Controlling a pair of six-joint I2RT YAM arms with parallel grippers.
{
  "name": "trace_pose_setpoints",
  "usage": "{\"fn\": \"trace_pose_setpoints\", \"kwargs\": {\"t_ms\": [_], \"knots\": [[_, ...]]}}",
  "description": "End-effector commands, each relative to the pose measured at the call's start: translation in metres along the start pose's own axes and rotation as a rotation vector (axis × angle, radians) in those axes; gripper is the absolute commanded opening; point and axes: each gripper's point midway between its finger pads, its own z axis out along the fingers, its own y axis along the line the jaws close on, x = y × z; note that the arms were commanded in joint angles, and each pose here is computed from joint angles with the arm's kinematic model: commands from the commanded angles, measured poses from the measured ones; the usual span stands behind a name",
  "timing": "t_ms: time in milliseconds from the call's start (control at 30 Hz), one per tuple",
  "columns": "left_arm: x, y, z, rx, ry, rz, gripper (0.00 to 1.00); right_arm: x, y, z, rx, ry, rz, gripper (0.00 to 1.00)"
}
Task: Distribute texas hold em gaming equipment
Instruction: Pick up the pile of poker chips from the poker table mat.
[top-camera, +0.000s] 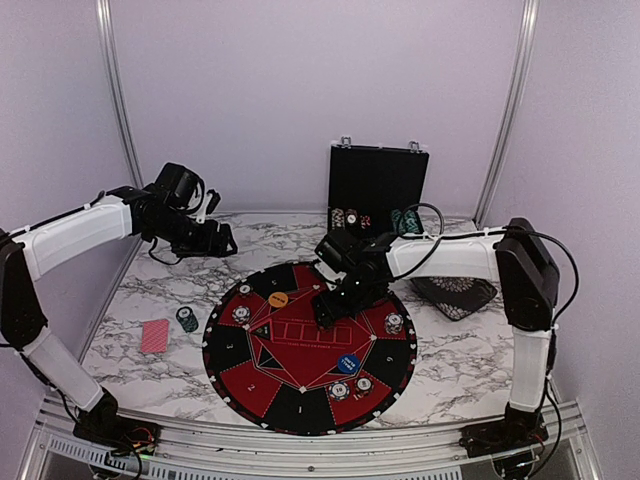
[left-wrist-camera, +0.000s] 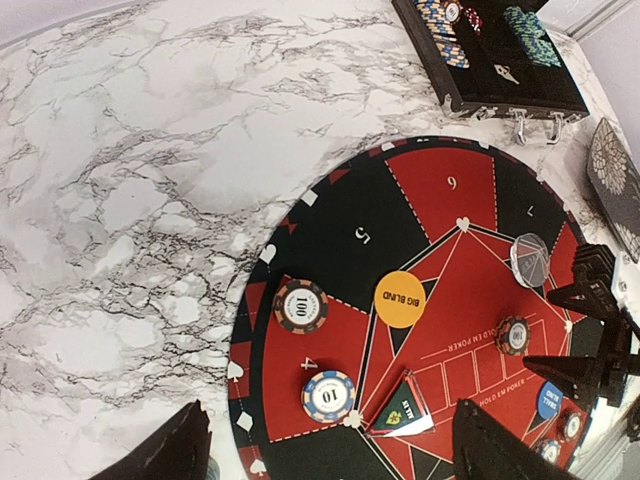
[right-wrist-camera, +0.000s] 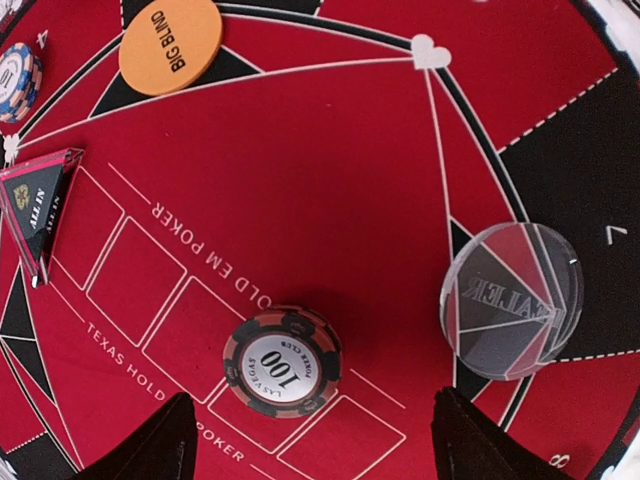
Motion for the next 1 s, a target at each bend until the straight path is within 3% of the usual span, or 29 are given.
{"fn": "trace_pose_setpoints", "kwargs": {"t_ms": [0, 667, 967], "knots": [[-0.001, -0.002, -0.003, 0.038, -0.03, 0.015, 0.84, -0.01, 0.012, -0.002, -0.004, -0.006, 0.021, 0.77], [0.008, 0.008, 0.008, 0.048, -0.008, 0.003, 0.83, 0.004, 0.012, 0.029, 0.07, 0.062, 0.015, 0.66], [0.01, 0.009, 0.011, 0.048, 0.003, 0.003, 0.83, 0.006, 0.01, 0.035, 0.088, 0.075, 0.012, 0.51]]}}
